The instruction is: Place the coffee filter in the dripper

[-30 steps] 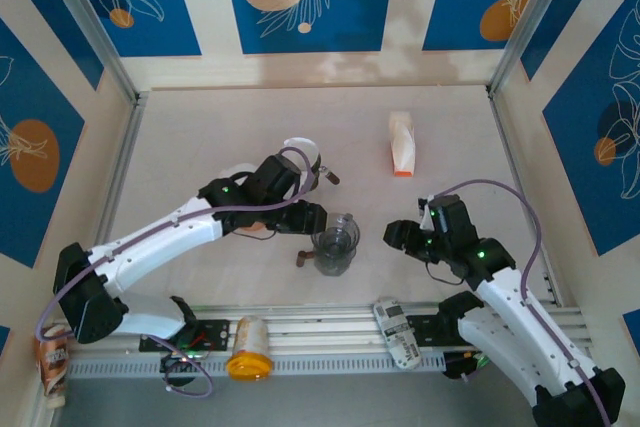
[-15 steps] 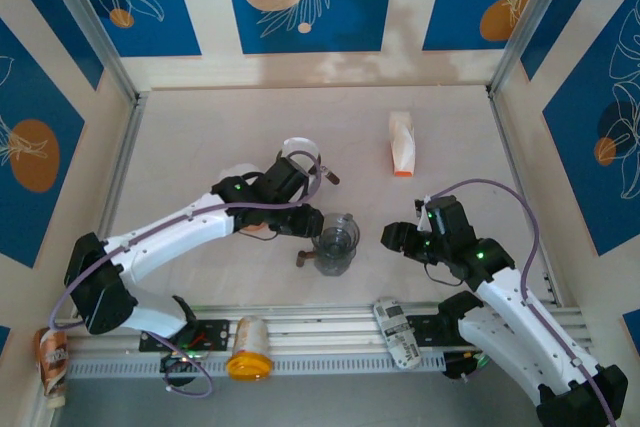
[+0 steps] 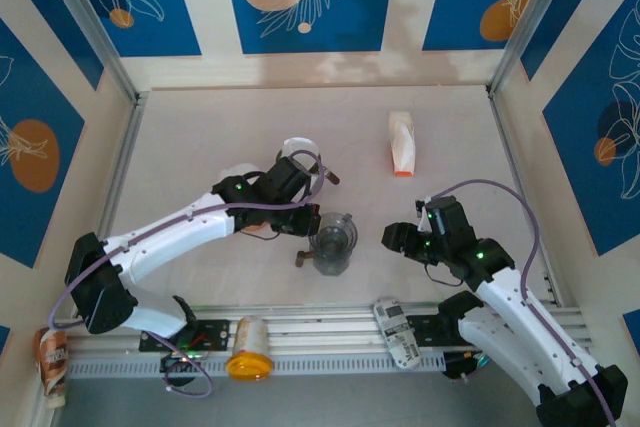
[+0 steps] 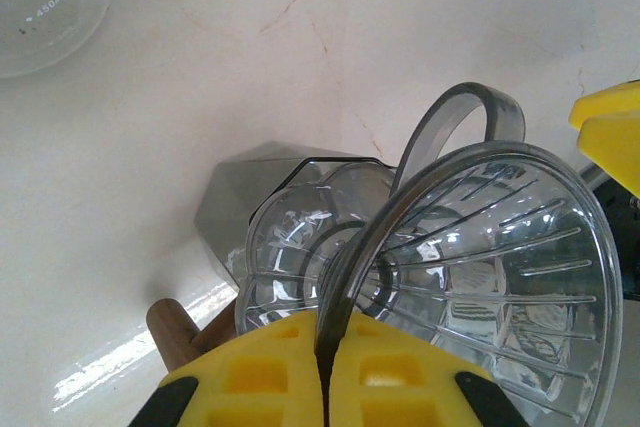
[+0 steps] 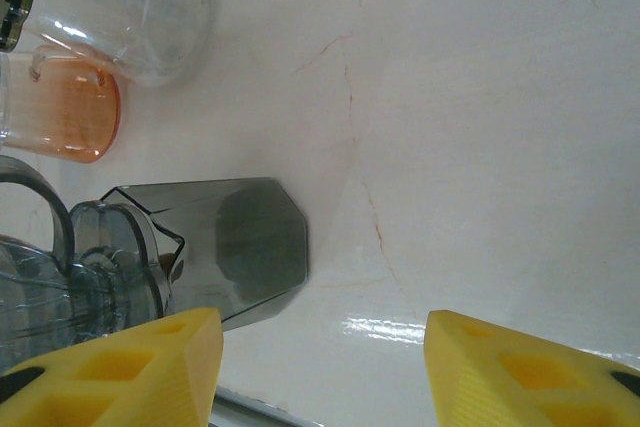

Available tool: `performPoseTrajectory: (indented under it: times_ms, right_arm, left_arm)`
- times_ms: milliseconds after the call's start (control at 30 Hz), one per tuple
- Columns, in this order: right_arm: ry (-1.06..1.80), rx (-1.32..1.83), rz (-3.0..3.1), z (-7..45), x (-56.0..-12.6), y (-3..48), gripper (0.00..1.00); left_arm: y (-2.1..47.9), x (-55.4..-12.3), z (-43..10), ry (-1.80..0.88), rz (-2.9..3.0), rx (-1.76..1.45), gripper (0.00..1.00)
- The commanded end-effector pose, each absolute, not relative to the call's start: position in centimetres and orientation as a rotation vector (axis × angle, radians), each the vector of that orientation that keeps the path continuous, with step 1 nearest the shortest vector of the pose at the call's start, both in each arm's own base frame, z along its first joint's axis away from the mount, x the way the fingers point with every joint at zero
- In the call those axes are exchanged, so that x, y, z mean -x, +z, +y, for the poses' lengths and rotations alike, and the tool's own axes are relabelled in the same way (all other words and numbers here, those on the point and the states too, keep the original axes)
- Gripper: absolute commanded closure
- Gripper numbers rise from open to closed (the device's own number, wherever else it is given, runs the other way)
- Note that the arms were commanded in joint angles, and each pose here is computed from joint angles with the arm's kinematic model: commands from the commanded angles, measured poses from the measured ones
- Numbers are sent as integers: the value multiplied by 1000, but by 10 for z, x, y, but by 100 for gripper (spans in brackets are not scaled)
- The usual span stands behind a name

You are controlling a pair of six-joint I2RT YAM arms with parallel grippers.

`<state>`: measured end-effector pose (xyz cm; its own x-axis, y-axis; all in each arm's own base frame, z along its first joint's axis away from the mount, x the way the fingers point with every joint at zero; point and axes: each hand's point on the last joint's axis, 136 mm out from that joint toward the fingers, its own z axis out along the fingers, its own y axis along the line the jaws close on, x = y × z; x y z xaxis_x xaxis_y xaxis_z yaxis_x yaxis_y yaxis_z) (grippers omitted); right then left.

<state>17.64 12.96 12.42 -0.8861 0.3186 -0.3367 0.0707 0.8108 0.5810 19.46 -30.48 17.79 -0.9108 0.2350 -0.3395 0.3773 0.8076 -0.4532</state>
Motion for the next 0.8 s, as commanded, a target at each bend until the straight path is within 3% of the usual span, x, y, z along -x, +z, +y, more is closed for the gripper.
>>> performPoseTrajectory:
  times_ms: [0,333,767]
  right_arm:
    - [785,-287,2597,128,-172,116,44]
    - [779,-284,2599,128,-172,115,44]
    - [801,-277,2596,130,-171,116,43]
  left_arm:
    - [194,-193,-308,-774,2694,-485,100]
    - [178,-188,-313,-822,2724,-458,96]
    - [197,-194,-298,-781,2641,-424,42]
